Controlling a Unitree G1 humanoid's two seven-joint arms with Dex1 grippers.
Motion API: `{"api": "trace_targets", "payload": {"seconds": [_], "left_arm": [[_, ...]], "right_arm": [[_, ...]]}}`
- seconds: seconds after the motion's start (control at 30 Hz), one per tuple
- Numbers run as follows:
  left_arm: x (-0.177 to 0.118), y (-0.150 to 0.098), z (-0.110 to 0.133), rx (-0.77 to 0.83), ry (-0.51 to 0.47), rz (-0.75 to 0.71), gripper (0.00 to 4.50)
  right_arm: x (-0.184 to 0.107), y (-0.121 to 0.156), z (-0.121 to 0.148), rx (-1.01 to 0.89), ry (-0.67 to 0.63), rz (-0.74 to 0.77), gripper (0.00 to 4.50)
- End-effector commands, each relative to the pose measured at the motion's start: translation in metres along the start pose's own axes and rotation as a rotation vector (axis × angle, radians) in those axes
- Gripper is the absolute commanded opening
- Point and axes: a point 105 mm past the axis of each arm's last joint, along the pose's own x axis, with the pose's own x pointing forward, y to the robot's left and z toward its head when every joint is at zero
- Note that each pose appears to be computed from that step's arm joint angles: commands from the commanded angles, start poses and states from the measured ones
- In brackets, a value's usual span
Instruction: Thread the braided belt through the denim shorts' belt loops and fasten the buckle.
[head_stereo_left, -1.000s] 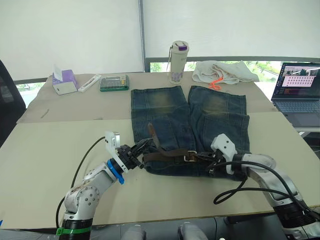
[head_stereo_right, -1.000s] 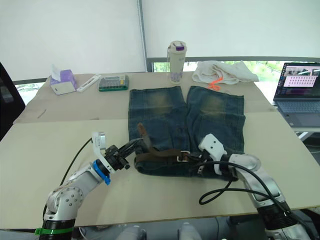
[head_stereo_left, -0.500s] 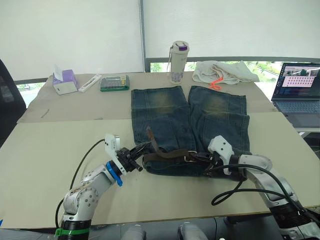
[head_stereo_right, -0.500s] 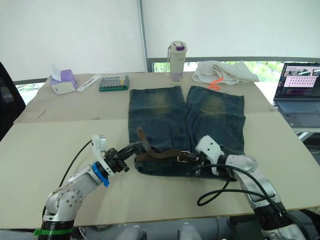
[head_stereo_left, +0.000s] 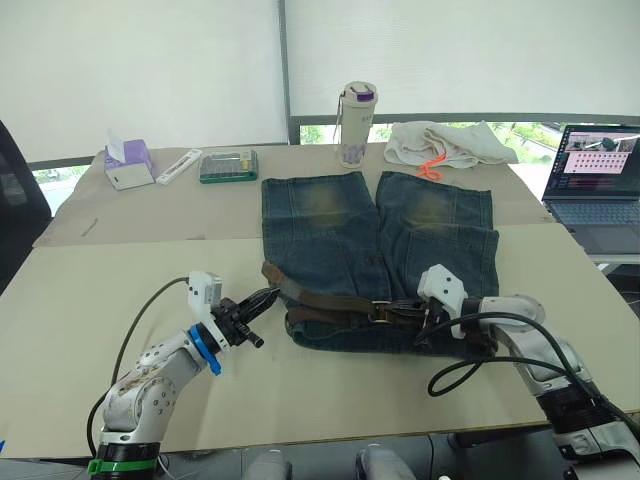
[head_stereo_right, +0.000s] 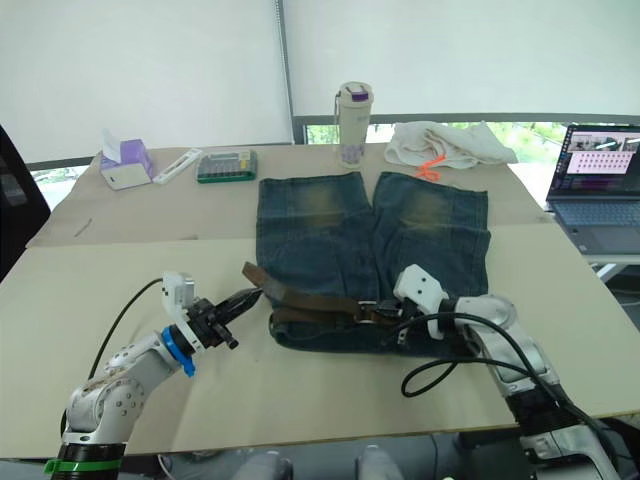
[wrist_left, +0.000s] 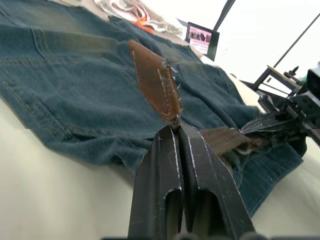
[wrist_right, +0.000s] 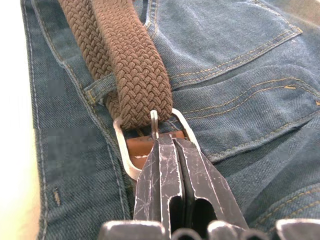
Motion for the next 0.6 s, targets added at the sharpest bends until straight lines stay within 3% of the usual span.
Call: {"api": "trace_targets", "payload": {"seconds": [0.03, 0.6], "left_arm": [[0.001, -0.003, 0.010, 0.039, -0.042, -0.003, 0.00], [-0.006, 0.001, 0.006, 0.047, -0.039, 0.050, 0.00]], "right_arm": [[0.004, 0.005, 0.006, -0.036, -0.015, 0.060, 0.03], [0.020, -0.001, 0.024, -0.027, -0.108, 0.107, 0.03]]}}
